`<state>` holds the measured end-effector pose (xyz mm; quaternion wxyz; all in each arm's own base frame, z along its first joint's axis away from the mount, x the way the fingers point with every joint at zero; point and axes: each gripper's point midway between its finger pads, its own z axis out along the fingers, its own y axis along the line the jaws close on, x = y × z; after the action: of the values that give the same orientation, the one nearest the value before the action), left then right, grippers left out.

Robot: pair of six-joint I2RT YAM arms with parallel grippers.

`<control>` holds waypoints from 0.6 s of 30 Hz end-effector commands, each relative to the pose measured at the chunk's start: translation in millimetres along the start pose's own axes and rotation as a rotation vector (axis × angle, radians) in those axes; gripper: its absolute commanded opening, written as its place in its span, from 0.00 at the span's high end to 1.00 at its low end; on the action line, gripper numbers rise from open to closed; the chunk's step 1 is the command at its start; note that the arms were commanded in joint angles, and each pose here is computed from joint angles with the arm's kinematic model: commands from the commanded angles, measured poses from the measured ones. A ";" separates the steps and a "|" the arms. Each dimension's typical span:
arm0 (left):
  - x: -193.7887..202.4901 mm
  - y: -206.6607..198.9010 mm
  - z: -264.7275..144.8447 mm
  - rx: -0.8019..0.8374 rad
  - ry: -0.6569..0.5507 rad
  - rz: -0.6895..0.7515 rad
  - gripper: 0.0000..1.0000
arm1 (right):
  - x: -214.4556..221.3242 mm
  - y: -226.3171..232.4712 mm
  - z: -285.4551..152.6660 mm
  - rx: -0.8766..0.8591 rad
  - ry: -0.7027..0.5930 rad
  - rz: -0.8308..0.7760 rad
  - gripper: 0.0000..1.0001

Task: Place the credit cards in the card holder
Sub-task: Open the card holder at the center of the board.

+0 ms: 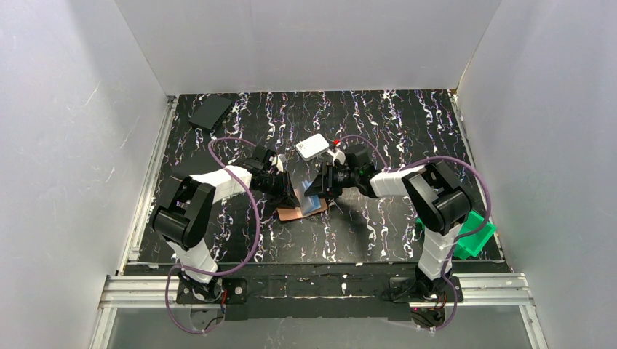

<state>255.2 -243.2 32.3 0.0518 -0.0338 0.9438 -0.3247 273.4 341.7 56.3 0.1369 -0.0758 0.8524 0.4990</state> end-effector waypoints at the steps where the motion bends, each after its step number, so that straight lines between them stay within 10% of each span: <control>1: 8.1 5.5 1.0 -0.005 0.024 -0.002 0.76 | -23.0 15.9 0.5 -0.075 -0.041 -0.030 0.44; 18: 9.6 7.1 2.4 -0.007 0.031 -0.003 0.76 | -28.8 17.6 0.9 -0.136 -0.047 -0.003 0.46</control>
<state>255.3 -243.7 31.8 0.0509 -0.0334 0.9434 -0.3261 287.5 345.3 61.2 0.1335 -0.0653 0.8377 0.5255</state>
